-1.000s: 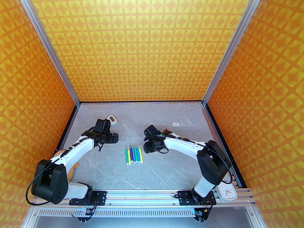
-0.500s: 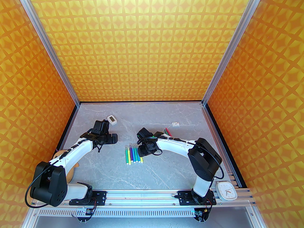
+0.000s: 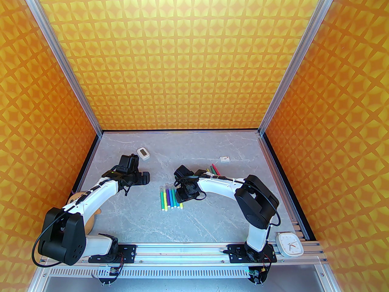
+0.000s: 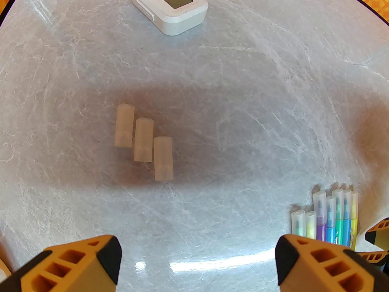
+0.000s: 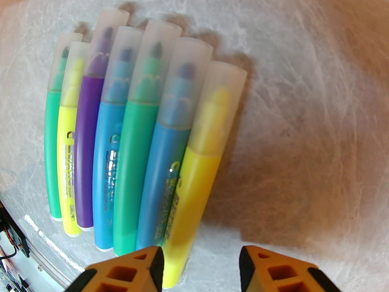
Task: Open the pen caps
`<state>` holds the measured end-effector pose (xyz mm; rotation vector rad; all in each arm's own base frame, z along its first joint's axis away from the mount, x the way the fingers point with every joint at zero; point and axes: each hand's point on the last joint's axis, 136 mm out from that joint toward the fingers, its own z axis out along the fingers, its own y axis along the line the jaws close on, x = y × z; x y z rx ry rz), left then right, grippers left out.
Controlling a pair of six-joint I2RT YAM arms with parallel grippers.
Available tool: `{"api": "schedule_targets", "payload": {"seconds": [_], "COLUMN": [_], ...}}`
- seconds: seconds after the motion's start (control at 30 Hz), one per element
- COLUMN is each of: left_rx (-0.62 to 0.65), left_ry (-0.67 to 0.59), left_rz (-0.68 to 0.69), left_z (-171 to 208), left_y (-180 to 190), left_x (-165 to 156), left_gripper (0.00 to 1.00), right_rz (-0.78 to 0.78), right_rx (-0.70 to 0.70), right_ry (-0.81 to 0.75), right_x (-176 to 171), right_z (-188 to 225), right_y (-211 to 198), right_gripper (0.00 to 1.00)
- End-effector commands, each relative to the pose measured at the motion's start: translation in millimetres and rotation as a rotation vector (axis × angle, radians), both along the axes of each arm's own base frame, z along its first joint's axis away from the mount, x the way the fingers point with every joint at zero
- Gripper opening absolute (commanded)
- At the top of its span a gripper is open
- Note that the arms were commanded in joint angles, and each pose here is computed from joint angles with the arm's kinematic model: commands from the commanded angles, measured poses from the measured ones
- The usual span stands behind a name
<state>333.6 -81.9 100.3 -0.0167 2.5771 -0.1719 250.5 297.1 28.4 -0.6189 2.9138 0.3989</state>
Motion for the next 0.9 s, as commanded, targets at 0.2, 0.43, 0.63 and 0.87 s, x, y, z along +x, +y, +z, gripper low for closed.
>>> {"api": "schedule_targets", "payload": {"seconds": [0.2, 0.43, 0.63, 0.87], "left_rx": [-0.014, -0.014, -0.016, -0.016], "left_ry": [-0.014, -0.015, -0.025, -0.025], "left_rz": [-0.007, -0.004, -0.002, -0.002], "left_z": [4, 5, 9, 10], "left_y": [1, 2, 3, 3], "left_x": [-1, -2, -3, -4], "left_gripper": [0.88, 0.88, 0.88, 0.88], "right_rz": [-0.013, -0.016, -0.001, 0.009], "right_rx": [-0.046, -0.139, -0.254, -0.34], "right_ry": [0.029, 0.008, -0.019, -0.043], "right_x": [-5, -1, 2, 9], "right_z": [-17, -23, -28, -31], "right_y": [-2, -17, -36, -48], "right_gripper": [0.43, 0.41, 0.38, 0.35]}}
